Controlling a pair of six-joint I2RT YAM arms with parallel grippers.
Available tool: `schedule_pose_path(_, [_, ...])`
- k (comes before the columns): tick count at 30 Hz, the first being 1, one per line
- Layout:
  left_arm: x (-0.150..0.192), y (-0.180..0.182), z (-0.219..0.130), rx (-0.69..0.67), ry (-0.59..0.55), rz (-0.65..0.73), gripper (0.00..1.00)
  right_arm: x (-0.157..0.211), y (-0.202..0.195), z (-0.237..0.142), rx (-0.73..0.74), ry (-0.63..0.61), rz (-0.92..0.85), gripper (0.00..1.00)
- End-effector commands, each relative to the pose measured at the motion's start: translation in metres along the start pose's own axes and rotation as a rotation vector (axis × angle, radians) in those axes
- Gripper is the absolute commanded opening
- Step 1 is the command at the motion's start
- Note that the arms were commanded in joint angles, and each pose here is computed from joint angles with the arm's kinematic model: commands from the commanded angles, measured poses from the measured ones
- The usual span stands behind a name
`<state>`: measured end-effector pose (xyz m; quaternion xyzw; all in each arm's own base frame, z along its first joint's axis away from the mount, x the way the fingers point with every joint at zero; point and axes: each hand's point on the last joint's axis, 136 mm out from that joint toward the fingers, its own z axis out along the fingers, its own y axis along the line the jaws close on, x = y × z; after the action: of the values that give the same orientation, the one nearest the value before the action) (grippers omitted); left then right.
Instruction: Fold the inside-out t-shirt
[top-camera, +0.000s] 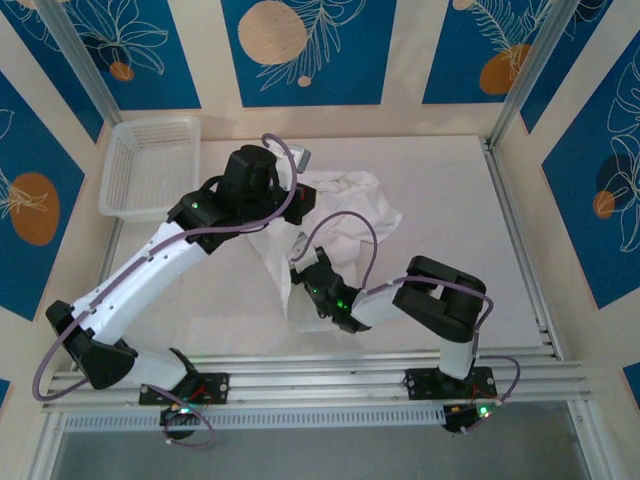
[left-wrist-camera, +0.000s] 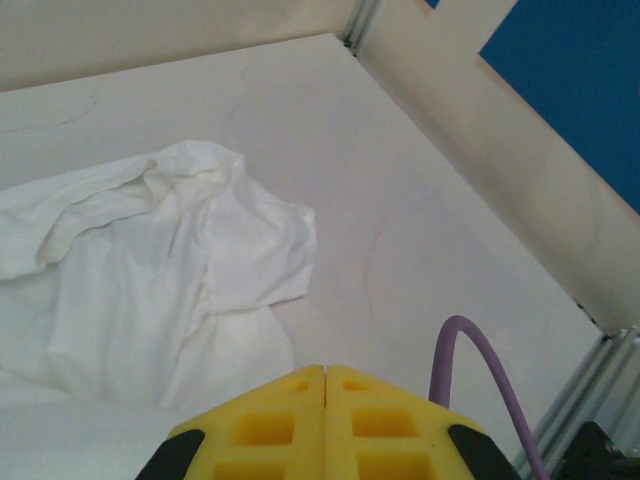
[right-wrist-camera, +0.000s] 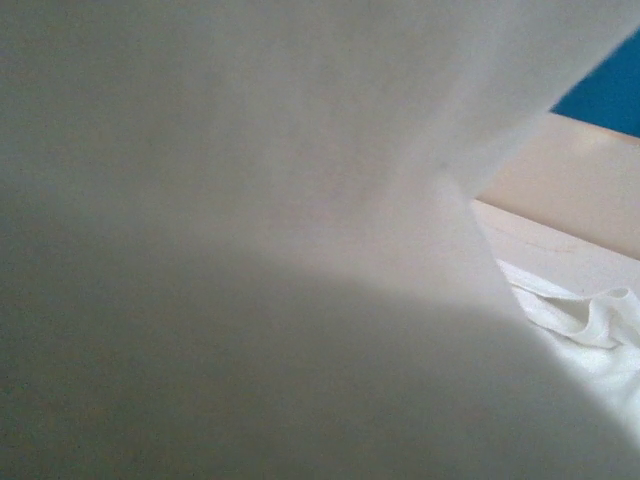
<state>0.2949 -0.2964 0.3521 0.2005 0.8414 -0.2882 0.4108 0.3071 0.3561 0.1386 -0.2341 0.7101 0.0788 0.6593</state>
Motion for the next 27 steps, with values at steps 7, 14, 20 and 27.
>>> schedule_pose_path(7, [-0.026, -0.009, -0.041, 0.035, -0.106, 0.084, 0.00, 0.068, -0.129, -0.016, 0.239, 0.340, 0.458, 0.00])
schedule_pose_path(14, [0.023, -0.052, -0.036, 0.354, 0.003, 0.143, 0.00, 0.036, -0.186, -0.021, 0.215, 0.275, 0.588, 0.00])
schedule_pose_path(20, [0.070, -0.052, -0.015, 0.407, 0.125, 0.131, 0.11, -0.006, -0.185, -0.011, 0.077, 0.222, 0.797, 0.00])
schedule_pose_path(27, [0.112, -0.016, 0.018, 0.273, 0.193, 0.159, 0.78, -0.031, -0.174, -0.006, -0.006, 0.196, 0.953, 0.00])
